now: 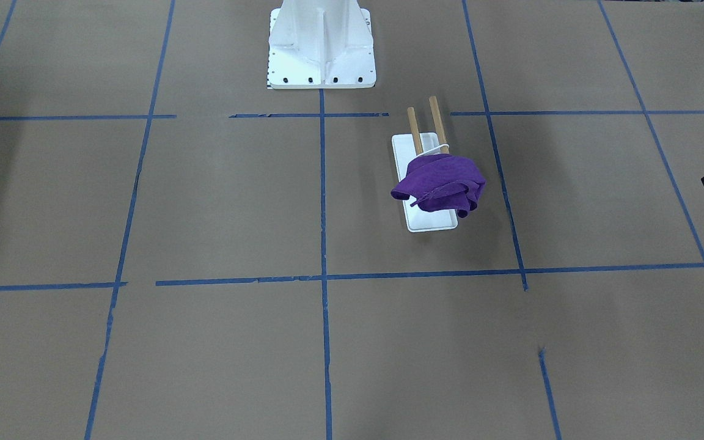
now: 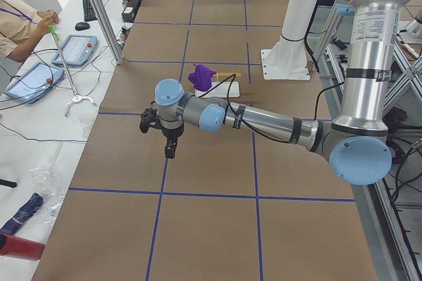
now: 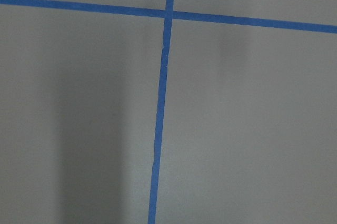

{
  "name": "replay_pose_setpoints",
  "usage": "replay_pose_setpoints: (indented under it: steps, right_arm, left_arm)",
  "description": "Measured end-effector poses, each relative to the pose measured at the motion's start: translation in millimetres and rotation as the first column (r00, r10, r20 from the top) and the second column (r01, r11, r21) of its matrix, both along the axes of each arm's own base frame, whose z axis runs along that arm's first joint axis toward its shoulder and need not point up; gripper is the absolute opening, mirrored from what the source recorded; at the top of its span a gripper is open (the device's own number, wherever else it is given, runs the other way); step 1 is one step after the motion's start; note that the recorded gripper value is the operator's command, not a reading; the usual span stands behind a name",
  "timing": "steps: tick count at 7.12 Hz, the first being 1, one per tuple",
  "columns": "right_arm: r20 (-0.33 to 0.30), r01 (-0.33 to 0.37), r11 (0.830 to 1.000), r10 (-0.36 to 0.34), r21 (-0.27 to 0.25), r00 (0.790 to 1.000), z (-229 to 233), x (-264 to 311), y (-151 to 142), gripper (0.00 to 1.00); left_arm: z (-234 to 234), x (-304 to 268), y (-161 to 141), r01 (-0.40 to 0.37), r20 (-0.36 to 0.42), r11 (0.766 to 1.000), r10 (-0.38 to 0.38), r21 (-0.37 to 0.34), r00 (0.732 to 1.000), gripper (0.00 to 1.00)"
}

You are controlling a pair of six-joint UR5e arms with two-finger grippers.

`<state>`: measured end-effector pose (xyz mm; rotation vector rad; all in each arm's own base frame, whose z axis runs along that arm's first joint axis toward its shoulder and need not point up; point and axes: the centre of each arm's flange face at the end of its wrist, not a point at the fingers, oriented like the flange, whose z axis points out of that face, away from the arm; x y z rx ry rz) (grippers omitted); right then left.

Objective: Hang towel on rack

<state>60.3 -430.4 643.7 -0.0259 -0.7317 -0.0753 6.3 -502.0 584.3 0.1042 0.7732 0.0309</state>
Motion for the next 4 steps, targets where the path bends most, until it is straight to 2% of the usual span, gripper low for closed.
replay_pose_setpoints:
  steps: [2,4]
  right_arm:
    - [0.0,-0.025,1.0,0.025,-0.007,1.0,-4.1,0.2,-2.0,1.0]
    - [0.0,-0.03,1.0,0.03,-0.002,1.0,-7.6,0.2,-4.6,1.0]
  left_arm:
    - [36.3,-20.8,29.5,-0.03,0.025,0.999,0.032,-0.045,0.999,1.0]
    - [45.4,-37.7,40.8,-0.026,0.03,0.997,0.029,-0.075,0.999,1.0]
